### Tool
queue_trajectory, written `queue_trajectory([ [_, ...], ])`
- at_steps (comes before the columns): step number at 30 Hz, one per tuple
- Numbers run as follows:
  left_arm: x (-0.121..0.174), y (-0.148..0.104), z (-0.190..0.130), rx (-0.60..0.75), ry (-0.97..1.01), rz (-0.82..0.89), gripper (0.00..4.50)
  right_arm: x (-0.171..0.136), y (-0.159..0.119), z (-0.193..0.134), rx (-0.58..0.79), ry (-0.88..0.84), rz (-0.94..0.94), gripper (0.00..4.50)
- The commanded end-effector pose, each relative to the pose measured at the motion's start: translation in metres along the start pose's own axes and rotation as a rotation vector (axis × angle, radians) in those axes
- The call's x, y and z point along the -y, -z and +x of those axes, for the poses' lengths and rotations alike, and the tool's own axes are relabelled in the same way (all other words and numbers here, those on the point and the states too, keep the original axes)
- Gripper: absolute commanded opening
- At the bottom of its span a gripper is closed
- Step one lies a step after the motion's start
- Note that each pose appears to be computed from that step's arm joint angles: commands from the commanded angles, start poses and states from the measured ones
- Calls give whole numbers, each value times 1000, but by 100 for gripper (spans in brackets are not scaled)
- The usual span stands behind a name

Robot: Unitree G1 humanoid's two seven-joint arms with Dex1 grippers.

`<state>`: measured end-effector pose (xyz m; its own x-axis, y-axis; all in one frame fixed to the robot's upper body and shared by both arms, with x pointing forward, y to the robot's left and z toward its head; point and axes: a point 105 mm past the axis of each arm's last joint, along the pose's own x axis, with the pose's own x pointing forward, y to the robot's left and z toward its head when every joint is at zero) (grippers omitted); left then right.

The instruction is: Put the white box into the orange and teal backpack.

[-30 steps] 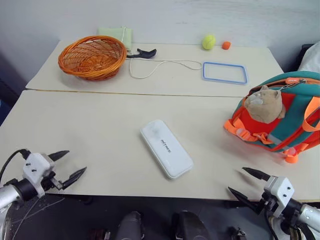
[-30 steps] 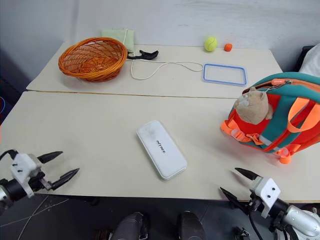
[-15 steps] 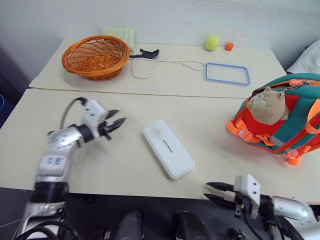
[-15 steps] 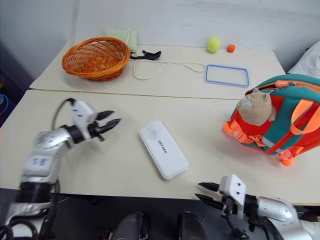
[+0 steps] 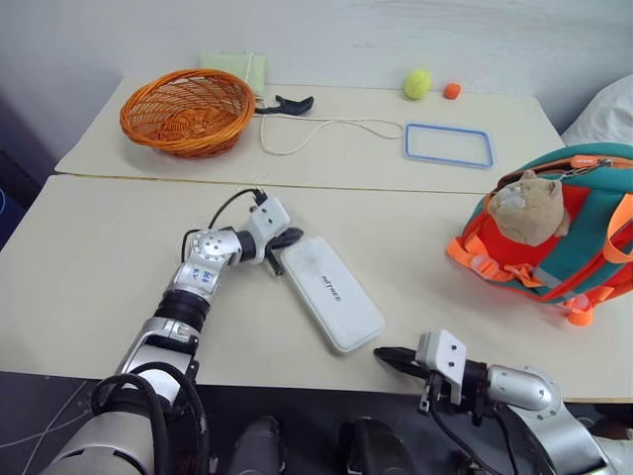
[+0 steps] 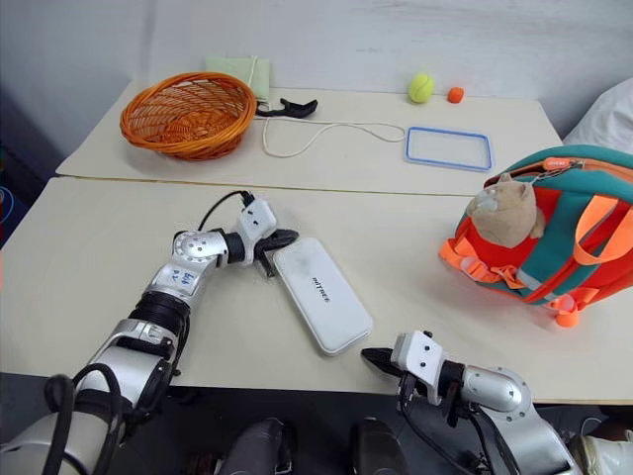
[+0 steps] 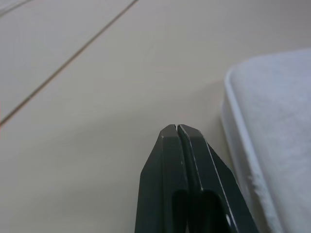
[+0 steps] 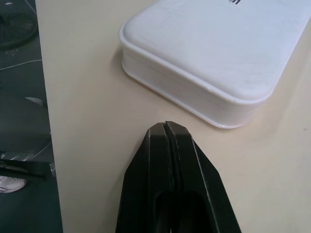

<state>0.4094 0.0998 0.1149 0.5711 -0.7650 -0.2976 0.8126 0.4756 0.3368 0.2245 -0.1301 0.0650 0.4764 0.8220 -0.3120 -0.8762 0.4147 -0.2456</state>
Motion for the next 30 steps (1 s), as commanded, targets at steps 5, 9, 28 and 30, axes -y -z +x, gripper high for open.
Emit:
queue_trajectory([
  [5,19,-17,-25,129,139,-17,3,27,-5,-2,-2,90,17,0],
  [9,36,-15,-43,120,186,-13,3,39,-3,-8,-26,103,1,0],
  [28,77,6,-103,18,29,-137,3,96,-6,-63,-136,176,-15,0],
  [30,74,6,-105,21,32,-131,3,79,-2,-71,-159,59,40,0],
])
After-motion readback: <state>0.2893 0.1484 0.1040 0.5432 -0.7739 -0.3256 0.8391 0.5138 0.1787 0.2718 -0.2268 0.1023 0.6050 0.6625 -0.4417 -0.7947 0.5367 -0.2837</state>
